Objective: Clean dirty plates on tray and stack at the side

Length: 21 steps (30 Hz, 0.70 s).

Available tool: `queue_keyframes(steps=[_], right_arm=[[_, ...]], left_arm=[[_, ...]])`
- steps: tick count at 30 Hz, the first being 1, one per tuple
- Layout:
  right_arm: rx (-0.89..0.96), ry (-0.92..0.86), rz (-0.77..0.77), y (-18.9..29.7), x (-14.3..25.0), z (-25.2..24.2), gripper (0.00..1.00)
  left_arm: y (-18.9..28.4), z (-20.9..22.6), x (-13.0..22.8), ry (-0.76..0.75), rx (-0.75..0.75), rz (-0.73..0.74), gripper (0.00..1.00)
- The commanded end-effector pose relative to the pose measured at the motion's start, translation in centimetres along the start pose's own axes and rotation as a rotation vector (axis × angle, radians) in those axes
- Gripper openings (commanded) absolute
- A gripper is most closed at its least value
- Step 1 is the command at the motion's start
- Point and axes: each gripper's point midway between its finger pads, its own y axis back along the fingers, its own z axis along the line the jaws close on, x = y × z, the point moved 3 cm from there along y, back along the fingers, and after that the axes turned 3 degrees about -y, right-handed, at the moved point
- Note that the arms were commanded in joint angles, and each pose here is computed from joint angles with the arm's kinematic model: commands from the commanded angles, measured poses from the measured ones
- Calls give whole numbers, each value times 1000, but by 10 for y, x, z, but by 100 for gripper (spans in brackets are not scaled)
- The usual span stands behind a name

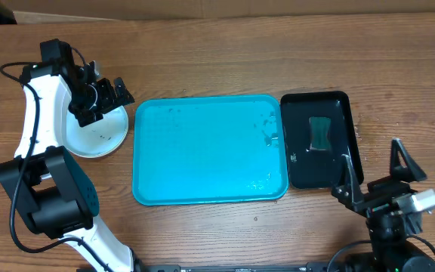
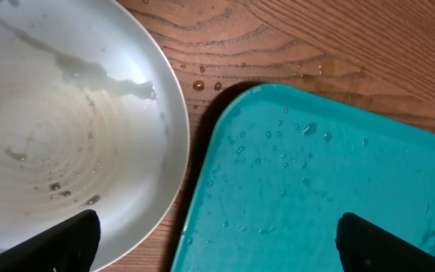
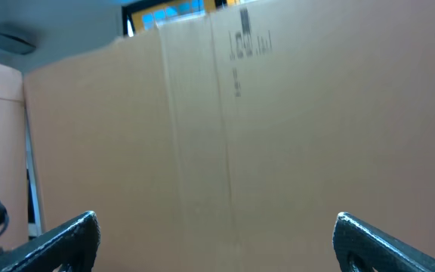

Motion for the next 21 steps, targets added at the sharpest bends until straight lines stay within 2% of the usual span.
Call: queue_keyframes(steps=[1,10,21], right_arm=[[-4,-27,6,3,8,-2,100],[36,-53,137,10,62,-16,100],[189,-86,430,31,125,-40,100]], left_arm=[[5,-3,-6,-21,-1,-24,100],[5,-3,-6,-21,-1,-24,100],[5,-3,-6,-21,-1,-24,100]])
